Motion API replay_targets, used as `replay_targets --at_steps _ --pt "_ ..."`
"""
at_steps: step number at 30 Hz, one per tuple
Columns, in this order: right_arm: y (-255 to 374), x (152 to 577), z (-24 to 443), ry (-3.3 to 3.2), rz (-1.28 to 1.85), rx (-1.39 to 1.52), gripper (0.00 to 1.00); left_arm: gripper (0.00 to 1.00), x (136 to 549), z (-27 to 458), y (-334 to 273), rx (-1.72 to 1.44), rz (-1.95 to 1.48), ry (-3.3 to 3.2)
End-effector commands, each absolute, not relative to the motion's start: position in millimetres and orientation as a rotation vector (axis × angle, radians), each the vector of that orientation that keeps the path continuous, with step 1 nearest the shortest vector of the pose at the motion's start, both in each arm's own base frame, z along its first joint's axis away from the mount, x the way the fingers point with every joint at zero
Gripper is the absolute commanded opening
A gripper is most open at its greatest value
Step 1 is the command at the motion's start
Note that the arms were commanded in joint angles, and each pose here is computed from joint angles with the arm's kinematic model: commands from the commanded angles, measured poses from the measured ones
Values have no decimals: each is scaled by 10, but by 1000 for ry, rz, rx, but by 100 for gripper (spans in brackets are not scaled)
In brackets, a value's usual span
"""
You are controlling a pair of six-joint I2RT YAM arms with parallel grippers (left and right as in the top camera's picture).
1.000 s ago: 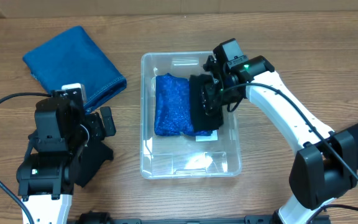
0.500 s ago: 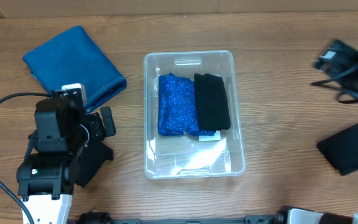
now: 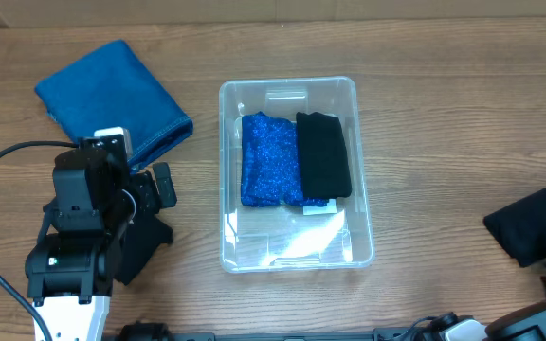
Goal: Pack container
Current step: 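Place the black cloth in the bin beside the blue cloth, then grasp the second black cloth with the right gripper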
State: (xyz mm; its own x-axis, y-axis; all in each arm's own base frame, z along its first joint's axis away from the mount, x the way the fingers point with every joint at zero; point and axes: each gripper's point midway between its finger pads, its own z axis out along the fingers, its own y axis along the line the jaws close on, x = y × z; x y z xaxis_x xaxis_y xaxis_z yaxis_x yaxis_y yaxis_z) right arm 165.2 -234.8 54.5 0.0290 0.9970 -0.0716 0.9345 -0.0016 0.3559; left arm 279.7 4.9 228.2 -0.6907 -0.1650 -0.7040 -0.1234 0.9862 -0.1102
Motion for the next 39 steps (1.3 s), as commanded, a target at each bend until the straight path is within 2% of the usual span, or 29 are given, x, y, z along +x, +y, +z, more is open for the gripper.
replay_targets --at_steps 1,9,12,16,17,18,19,23,26,30,32,35,39 --pt "-2210 1727 342 1947 379 1947 100 100 2824 2404 61 -206 -63 2308" --pt "-2105 1819 -43 1900 485 1930 98 100 2816 2397 60 -206 -63 2312" --pt "-2055 1909 -69 1890 579 1907 70 100 2811 2392 60 -206 -63 2315" --pt "-2025 2048 33 1858 681 1833 45 100 2811 2392 60 -206 -63 2315" --pt "-2006 2099 78 1845 725 1805 33 100 2811 2392 60 -206 -63 2315" --pt "-1981 2167 147 1828 785 1767 11 100 2811 2392 60 -206 -63 2315" --pt "-1965 2222 213 1815 832 1735 4 100 2811 2392 60 -206 -63 2315" --pt "-1842 2628 858 1766 1088 1437 4 100 2812 2392 60 -206 -63 2315" --pt "-1588 3014 1598 1860 1096 1105 4 100 2810 2391 60 -206 -63 2316" --pt "-664 3425 2937 1973 1020 441 4 100 2812 2392 62 -206 -62 2315" --pt "-66 3452 3384 2019 988 150 4 100 2812 2392 62 -206 -62 2315" --pt "649 3388 3595 2124 832 -139 4 100 2812 2392 62 -206 -62 2315" --pt "1554 3036 3349 2220 750 -639 4 100 2812 2392 62 -206 -62 2315"
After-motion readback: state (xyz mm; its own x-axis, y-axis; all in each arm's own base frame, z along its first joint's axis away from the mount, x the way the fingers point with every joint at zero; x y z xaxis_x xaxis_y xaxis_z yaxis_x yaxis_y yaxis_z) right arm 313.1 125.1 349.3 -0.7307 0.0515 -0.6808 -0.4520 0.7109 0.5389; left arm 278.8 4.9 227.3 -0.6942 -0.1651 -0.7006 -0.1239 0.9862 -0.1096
